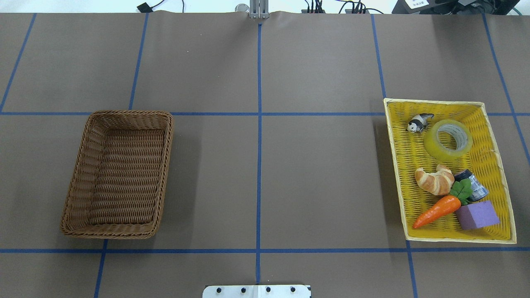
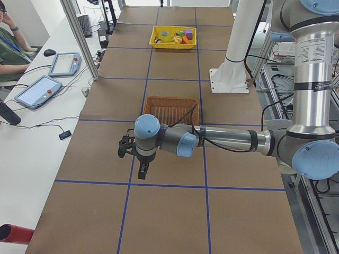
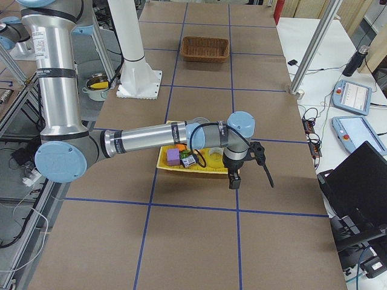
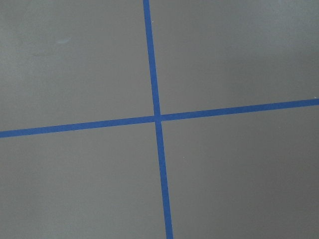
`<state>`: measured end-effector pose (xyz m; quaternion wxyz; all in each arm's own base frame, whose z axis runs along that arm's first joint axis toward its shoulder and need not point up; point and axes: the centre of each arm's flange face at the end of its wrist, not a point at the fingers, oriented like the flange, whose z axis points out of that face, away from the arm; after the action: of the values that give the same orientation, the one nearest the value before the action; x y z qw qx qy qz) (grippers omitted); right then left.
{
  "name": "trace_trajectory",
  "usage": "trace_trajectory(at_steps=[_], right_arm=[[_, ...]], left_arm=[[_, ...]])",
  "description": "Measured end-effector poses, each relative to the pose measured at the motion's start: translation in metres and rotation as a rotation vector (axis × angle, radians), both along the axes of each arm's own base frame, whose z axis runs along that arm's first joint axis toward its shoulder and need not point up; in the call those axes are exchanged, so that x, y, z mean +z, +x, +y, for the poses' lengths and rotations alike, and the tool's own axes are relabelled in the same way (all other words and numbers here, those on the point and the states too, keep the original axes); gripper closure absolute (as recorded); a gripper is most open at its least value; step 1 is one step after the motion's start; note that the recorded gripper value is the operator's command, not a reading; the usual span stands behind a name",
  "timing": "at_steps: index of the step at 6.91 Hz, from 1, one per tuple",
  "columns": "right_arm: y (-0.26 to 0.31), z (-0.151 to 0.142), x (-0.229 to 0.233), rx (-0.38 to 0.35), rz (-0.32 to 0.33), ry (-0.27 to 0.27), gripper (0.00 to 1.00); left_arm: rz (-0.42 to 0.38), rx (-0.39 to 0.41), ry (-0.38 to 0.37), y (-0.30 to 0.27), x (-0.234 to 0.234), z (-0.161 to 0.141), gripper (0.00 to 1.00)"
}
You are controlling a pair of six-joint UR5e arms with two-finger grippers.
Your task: Move tape to another basket
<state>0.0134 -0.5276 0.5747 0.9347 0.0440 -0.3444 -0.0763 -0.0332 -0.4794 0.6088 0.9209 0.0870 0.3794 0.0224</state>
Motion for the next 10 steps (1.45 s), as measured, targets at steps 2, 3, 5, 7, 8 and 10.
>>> trace_trajectory(at_steps=[2,3,5,7,8,10], right_arm=[[0.004,0.0,-0.007,0.007,-0.002,0.015,0.0],[0.004,-0.002,-0.012,0.009,-0.002,0.028,0.0],[0.002,-0.021,-0.044,0.009,0.001,0.092,0.0],[-0.034,-0.048,-0.087,-0.026,-0.013,0.157,0.0],[-0.055,-0.054,-0.102,-0.034,-0.034,0.181,0.0],[-0.113,-0.051,-0.114,-0.081,-0.084,0.223,0.0]], left_arm=[[-0.004,-0.006,0.007,-0.002,-0.003,0.0,0.02],[-0.005,-0.008,0.016,-0.003,-0.008,0.0,0.02],[-0.001,-0.009,0.056,-0.002,-0.029,-0.003,0.02],[0.002,-0.008,0.077,0.0,-0.04,-0.003,0.02],[0.003,-0.007,0.08,0.0,-0.041,-0.003,0.02],[0.005,-0.005,0.079,0.001,-0.041,-0.002,0.02]])
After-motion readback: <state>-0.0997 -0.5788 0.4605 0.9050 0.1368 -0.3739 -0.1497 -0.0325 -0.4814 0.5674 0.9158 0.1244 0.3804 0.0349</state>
